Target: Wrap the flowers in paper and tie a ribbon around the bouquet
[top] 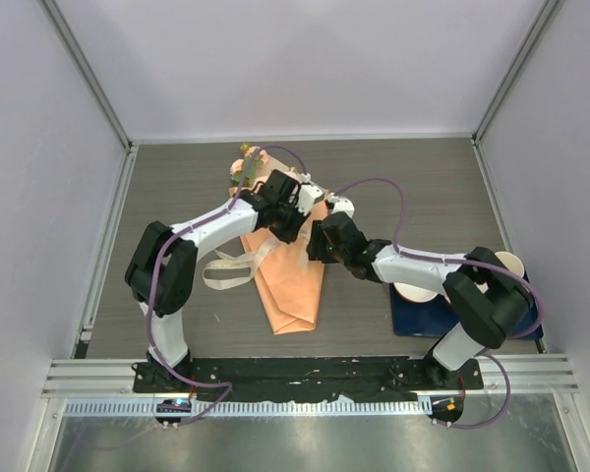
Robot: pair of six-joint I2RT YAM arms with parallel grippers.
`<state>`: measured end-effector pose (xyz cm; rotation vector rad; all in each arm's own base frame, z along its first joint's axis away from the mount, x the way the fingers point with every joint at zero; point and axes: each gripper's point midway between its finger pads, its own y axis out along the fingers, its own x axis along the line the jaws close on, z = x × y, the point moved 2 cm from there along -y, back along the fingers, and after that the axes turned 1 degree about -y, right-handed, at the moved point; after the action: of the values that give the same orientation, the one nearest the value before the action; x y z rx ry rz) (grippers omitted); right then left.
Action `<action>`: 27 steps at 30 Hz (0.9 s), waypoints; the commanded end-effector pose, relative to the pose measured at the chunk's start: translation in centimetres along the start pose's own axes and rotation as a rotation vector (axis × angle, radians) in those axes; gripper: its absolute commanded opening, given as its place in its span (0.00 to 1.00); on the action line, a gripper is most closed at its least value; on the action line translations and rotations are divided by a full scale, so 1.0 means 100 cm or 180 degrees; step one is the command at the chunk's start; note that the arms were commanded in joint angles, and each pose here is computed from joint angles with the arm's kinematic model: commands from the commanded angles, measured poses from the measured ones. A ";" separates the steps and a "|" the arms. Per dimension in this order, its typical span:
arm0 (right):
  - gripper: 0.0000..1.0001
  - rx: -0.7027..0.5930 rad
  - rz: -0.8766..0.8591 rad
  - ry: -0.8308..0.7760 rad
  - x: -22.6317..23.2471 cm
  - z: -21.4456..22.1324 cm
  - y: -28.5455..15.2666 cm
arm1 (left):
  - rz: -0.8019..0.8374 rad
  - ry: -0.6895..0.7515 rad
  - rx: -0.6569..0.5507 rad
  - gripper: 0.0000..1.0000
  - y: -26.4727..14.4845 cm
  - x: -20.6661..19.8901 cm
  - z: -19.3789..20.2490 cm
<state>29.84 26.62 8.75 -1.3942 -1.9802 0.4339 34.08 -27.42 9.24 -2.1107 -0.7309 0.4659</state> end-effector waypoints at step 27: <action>0.51 -0.0204 0.0632 -0.0294 0.013 -0.002 0.026 | 0.0257 -0.0146 -0.0168 0.00 0.000 -0.009 -0.020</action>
<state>31.99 29.17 8.36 -1.5901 -1.9694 0.5132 34.86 -26.99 8.25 -2.0926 -0.7553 0.5635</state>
